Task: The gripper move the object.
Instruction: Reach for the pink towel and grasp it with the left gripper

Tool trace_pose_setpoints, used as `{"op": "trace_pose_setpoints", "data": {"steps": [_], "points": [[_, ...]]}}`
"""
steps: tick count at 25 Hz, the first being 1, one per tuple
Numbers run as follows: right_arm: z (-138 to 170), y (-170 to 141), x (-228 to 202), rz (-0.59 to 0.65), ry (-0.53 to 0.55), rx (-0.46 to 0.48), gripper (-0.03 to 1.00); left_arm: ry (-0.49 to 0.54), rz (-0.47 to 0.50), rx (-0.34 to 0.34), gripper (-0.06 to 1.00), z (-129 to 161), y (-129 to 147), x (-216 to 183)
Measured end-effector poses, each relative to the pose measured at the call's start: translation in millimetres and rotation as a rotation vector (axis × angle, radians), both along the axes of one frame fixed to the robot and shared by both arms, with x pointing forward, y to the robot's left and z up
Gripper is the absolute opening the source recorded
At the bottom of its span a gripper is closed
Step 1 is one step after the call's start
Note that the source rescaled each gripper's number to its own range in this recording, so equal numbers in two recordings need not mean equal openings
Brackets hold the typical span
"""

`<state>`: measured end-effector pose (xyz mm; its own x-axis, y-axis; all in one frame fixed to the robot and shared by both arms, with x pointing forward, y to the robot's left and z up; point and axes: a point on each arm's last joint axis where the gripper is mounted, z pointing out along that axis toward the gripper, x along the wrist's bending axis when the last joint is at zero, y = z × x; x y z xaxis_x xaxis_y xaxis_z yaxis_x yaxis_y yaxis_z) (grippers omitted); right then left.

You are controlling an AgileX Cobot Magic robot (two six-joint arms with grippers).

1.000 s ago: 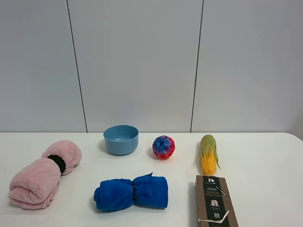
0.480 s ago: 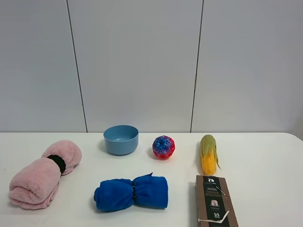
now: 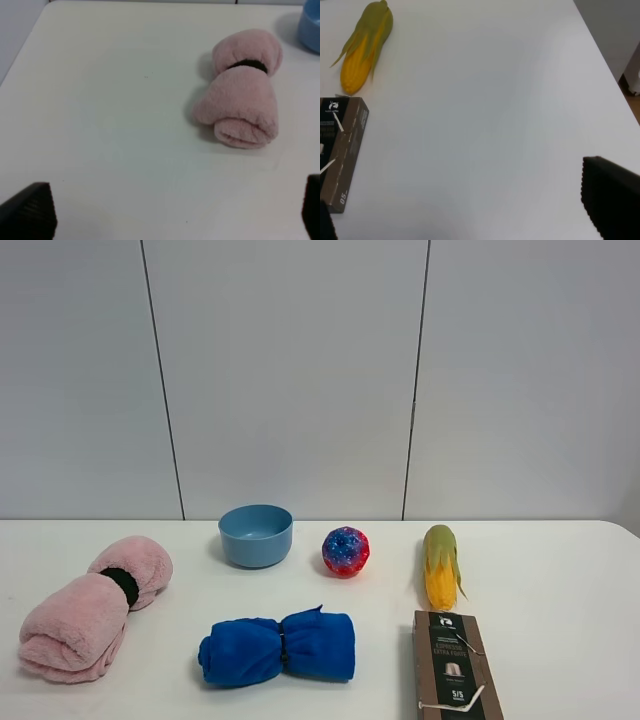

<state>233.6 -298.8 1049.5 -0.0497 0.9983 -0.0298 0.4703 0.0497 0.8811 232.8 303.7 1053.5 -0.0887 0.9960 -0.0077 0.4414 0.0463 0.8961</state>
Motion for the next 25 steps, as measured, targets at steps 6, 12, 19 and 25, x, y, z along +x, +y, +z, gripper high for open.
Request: {"op": "trace_pose_setpoints", "data": {"steps": [6,12,19,25], "points": [[0.0,0.0,0.0,0.000,0.000,0.000,1.00,0.033,0.000,-0.002,1.00,0.2,0.3,5.3],[0.0,0.0,0.0,0.000,0.000,0.000,1.00,0.101,-0.004,-0.006,1.00,33.4,2.3,49.5],[0.0,0.0,0.0,0.000,0.000,0.000,1.00,0.151,-0.022,-0.064,1.00,76.9,4.0,157.4],[0.0,0.0,0.0,0.000,0.000,0.000,1.00,0.288,-0.025,-0.091,1.00,65.4,7.4,248.6]]}}
